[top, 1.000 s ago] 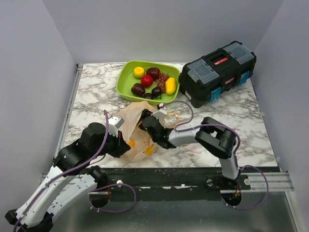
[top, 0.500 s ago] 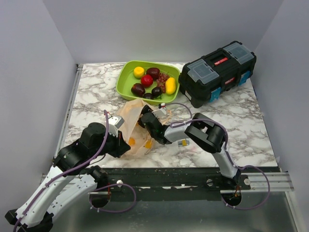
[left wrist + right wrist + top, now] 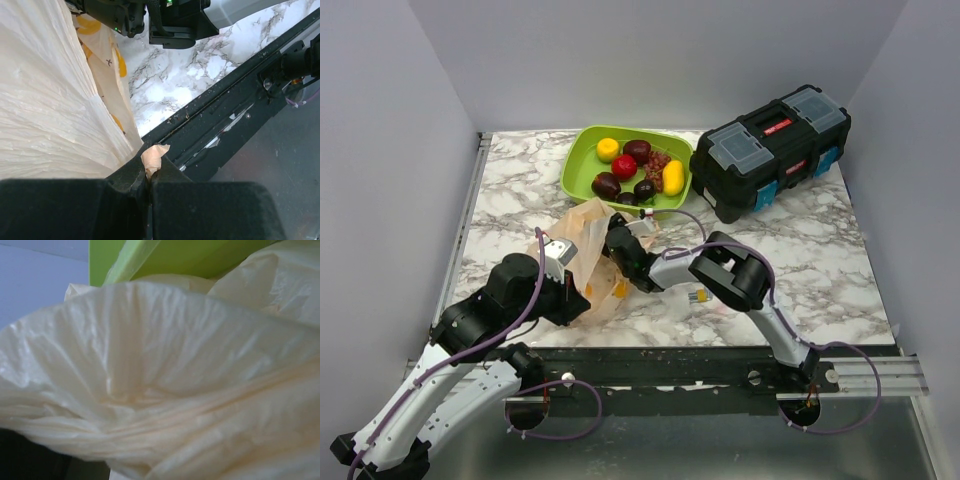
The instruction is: Take the fake fruits out of the plastic bag
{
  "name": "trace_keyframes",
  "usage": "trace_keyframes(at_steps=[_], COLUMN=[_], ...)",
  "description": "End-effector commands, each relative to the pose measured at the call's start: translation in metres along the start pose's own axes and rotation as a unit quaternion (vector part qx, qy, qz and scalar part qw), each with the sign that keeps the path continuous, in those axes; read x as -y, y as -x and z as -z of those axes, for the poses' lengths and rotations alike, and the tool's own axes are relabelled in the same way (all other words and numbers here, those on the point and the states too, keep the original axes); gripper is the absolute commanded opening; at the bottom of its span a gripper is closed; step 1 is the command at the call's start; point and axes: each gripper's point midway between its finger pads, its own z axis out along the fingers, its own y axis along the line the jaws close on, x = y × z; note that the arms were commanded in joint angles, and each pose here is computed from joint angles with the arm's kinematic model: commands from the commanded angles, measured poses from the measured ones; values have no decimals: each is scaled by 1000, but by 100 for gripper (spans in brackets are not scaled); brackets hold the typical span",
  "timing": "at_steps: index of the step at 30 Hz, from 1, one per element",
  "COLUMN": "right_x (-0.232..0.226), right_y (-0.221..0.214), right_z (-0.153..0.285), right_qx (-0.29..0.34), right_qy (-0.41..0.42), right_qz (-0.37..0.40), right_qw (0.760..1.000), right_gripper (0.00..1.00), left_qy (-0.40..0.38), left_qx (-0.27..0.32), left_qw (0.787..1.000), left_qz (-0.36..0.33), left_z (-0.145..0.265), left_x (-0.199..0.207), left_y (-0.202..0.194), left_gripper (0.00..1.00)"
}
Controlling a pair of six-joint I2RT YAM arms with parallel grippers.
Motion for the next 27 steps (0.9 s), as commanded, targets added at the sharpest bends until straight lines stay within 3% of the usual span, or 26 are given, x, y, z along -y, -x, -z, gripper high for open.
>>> trace_keyframes(at_steps=[1, 8, 12, 17, 21, 27], right_x=[23, 46, 34, 16, 17, 6], right_y=[38, 114, 135, 109, 83, 49], right_z=[0, 44, 68, 74, 73, 55], right_qx=[59, 131, 147, 73, 26, -21], right_qy=[-39, -75, -68, -29, -12, 17], right_qz=[7, 31, 65, 79, 68, 53], right_qw=[997, 988, 985, 994, 997, 998], right_gripper=[57, 57, 57, 57, 48, 48], left_qy=[-24, -68, -74, -97, -107, -130], left_qx=[-7, 49, 34, -6, 24, 16], left_qw=[1000, 996, 996, 995, 994, 991], left_qz=[-9, -28, -19, 2, -12, -18], left_z=[3, 24, 21, 11, 13, 7], left_x=[8, 23, 26, 39, 42, 44], left_y=[-5, 4, 1, 6, 13, 2], left_gripper=[0, 0, 0, 0, 0, 0])
